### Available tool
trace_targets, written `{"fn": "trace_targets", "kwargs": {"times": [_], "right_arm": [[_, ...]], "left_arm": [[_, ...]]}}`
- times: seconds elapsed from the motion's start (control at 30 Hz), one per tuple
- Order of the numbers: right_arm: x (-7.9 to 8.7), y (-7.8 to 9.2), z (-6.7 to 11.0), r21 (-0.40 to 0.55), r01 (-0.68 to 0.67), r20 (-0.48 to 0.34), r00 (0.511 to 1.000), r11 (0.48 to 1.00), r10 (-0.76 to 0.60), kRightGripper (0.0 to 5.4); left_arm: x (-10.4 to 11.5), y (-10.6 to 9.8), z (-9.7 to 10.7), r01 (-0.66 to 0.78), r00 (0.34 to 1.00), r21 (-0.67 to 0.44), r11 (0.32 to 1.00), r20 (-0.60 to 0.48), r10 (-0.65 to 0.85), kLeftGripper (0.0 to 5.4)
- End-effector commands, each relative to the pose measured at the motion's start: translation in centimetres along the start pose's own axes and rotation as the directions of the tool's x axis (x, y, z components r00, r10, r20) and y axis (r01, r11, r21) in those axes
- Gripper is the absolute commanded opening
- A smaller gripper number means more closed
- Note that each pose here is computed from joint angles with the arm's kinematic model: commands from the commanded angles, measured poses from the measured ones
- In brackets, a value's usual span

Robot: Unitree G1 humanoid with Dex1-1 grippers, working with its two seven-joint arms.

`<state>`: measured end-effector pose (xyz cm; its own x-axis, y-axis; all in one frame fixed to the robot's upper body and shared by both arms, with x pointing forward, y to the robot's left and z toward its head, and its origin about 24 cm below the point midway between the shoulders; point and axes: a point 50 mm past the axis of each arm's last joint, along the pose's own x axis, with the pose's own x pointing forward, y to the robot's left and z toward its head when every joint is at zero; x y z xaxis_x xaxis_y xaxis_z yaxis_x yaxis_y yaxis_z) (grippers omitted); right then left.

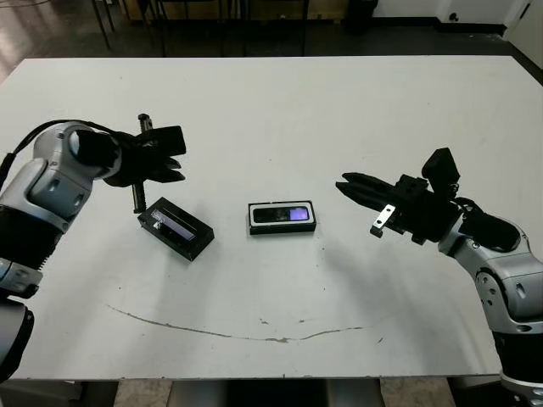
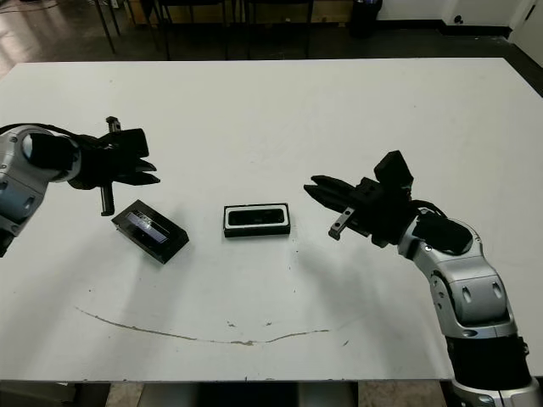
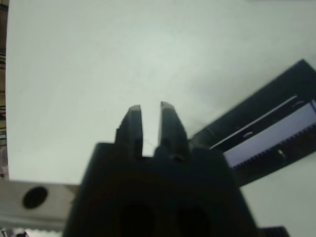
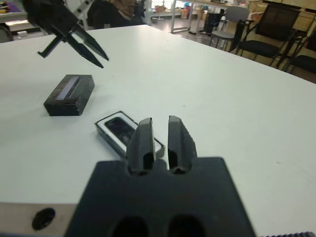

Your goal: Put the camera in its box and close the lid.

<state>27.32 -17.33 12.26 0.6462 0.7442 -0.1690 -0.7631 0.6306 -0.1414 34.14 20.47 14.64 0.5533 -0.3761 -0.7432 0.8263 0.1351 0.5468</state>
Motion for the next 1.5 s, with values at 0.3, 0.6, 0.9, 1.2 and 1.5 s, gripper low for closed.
{"fn": "trace_targets", "kwargs": {"times": [0.3,0.6,0.9,1.2,1.5], "right_arm": [[-0.2,0.1,-0.5,0.001,-0.015,-0.017,1.0,1.0,0.015,0.01],[-0.2,0.3,-0.5,-0.004,-0.014,-0.033,0.999,1.0,0.013,0.01],[-0.2,0.4,-0.7,0.003,-0.022,-0.029,0.999,1.0,0.022,0.01],[-0.2,0.4,-0.4,-0.007,-0.026,-0.034,0.999,1.0,0.026,0.01],[-0.2,0.4,-0.3,-0.011,-0.027,-0.042,0.999,1.0,0.027,0.01]], "left_arm": [[1.5,-1.6,-1.2,0.136,0.981,0.077,0.988,-0.153,-0.123,0.0],[1.9,-2.1,-2.2,0.206,0.955,0.163,0.965,-0.249,-0.162,0.0],[1.6,-2.3,-2.8,0.235,0.934,0.131,0.963,-0.304,-0.187,0.0],[0.2,-1.9,-3.4,0.262,0.915,0.073,0.962,-0.336,-0.223,0.0],[-1.9,-2.9,-4.2,0.264,0.9,-0.001,0.965,-0.36,-0.246,0.0]]}}
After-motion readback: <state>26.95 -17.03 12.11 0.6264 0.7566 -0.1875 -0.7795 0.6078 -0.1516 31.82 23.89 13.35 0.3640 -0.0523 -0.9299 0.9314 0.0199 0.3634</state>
